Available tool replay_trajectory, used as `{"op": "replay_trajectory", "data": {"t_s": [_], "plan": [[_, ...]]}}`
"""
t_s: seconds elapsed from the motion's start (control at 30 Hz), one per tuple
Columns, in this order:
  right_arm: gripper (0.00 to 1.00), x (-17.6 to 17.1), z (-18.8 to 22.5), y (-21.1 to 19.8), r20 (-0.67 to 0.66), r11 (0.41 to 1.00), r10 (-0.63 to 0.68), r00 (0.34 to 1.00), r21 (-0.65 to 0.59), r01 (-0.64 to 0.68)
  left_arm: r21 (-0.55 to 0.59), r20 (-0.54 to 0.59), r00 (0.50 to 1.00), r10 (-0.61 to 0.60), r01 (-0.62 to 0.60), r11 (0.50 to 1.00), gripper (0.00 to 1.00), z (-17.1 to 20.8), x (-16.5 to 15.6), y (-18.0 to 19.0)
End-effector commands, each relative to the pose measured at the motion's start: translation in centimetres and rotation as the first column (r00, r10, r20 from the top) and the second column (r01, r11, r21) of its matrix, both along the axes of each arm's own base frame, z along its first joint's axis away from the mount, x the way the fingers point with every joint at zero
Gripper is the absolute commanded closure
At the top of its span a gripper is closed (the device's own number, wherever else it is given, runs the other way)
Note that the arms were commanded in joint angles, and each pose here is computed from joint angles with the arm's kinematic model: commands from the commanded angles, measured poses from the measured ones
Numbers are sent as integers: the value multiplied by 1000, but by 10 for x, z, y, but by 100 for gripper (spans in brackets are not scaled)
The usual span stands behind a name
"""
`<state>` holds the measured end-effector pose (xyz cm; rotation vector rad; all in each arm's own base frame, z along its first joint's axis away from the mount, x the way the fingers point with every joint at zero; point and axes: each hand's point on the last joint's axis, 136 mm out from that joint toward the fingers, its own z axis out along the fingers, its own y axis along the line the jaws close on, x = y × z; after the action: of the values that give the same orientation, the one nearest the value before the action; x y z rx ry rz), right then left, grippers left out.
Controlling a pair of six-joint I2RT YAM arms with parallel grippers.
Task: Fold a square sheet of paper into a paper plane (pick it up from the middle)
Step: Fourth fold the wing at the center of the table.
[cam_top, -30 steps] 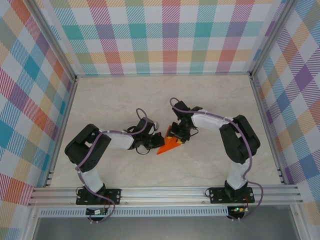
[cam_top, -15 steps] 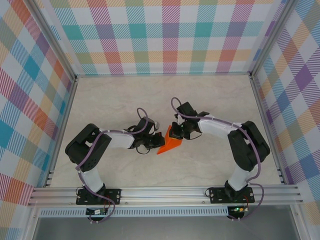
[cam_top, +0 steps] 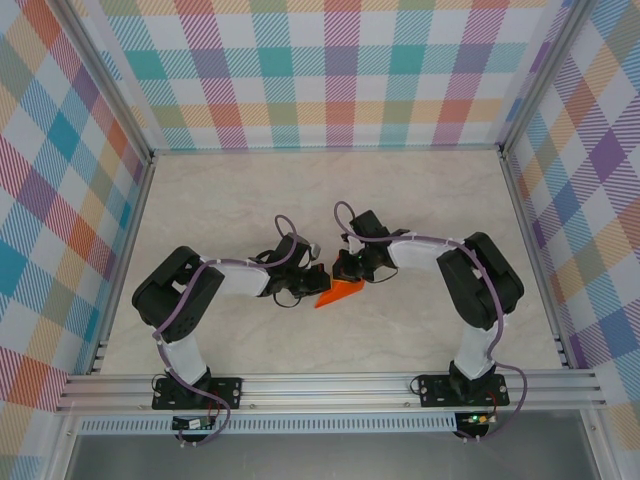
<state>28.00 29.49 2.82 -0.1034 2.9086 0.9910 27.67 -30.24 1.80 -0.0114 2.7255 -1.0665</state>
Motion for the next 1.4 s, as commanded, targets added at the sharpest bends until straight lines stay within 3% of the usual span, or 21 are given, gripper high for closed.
{"op": "replay_trajectory", "data": {"t_s": [0.0, 0.33, 0.63, 0.9, 1.1, 1.37], "plan": [[100, -2, -7, 0, 13, 999, 32, 999, 3, -32, 221, -153, 987, 51, -16, 975, 100, -55, -32, 42], [100, 6, -27, -25, 57, 1000, 18, 998, 6, -19, 367, -247, 967, 56, 40, 929, 100, -73, -63, 75], [100, 36, -28, -60, 66, 996, -85, 994, 13, 85, 389, -286, 956, 62, 57, 919, 100, -84, -70, 79], [100, 71, -15, -92, 60, 971, -230, 971, -60, 234, 392, -295, 953, 64, 59, 918, 100, -86, -72, 80], [100, 66, 55, -71, 147, 976, -197, 969, 126, 180, 391, -290, 955, 60, 61, 918, 100, -84, -69, 78], [100, 26, 37, -14, 48, 985, -44, 998, 170, 36, 408, -290, 954, 74, 53, 912, 100, -85, -68, 81]]}}
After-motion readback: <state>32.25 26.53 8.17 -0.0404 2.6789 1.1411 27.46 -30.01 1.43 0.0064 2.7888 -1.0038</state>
